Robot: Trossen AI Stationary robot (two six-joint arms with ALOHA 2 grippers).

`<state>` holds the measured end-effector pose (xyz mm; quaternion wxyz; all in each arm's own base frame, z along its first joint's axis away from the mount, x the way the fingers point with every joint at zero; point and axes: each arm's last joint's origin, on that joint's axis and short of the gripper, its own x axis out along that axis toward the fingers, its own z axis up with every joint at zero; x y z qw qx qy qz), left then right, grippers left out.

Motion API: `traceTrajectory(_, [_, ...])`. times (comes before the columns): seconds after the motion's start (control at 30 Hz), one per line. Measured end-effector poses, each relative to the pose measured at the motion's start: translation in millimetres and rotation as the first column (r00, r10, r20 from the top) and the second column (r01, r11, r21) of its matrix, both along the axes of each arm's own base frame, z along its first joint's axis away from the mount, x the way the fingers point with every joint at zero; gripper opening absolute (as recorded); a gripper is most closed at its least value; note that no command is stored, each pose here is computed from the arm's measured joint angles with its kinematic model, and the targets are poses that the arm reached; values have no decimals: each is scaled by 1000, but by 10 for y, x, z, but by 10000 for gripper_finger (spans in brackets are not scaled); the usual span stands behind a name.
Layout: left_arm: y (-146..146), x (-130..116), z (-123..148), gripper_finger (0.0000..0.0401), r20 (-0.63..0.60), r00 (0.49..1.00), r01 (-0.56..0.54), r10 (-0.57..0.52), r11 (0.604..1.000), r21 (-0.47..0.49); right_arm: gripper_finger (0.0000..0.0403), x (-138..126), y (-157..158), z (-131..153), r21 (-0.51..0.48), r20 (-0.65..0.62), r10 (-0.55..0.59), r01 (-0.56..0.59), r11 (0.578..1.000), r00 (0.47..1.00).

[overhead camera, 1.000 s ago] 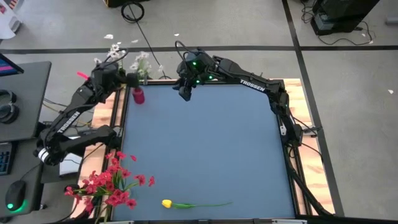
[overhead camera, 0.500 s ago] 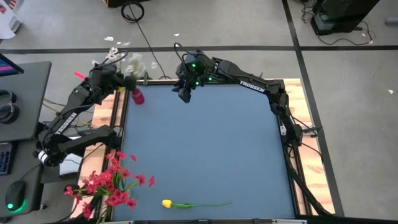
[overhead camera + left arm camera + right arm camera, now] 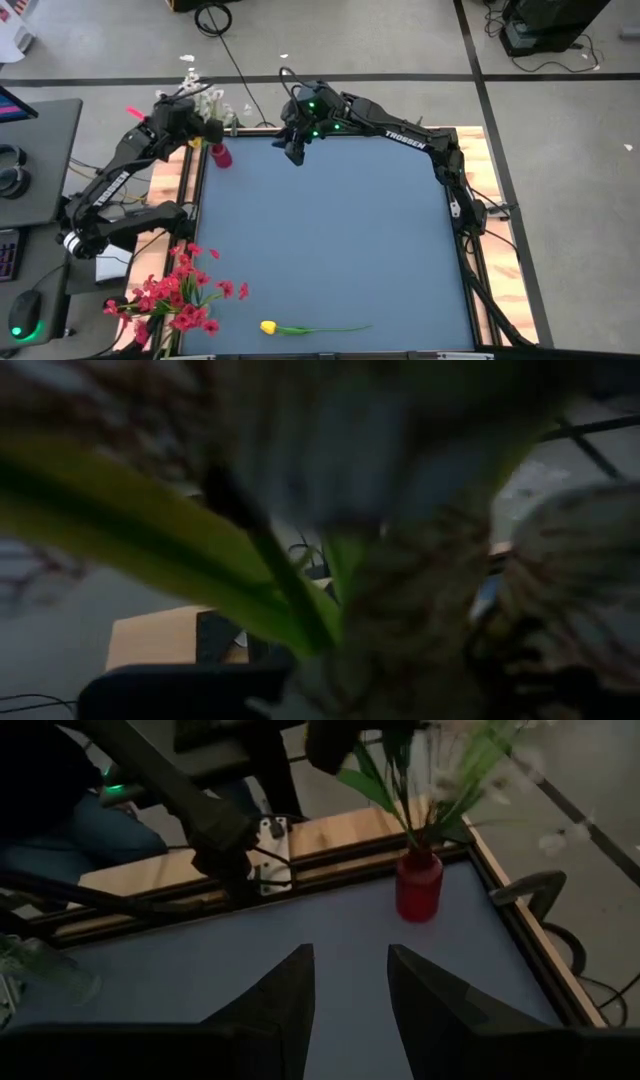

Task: Sort flowers into vase by color
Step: Put the white flowers into the pink vase

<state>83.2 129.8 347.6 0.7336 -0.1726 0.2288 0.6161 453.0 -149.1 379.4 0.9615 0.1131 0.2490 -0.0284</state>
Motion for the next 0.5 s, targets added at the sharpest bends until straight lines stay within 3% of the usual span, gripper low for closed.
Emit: traceTrajectory(0.5, [42, 16, -25, 18, 16, 997, -69, 69, 998, -1, 137, 24, 72, 1, -11, 0, 17, -17, 1000, 1000])
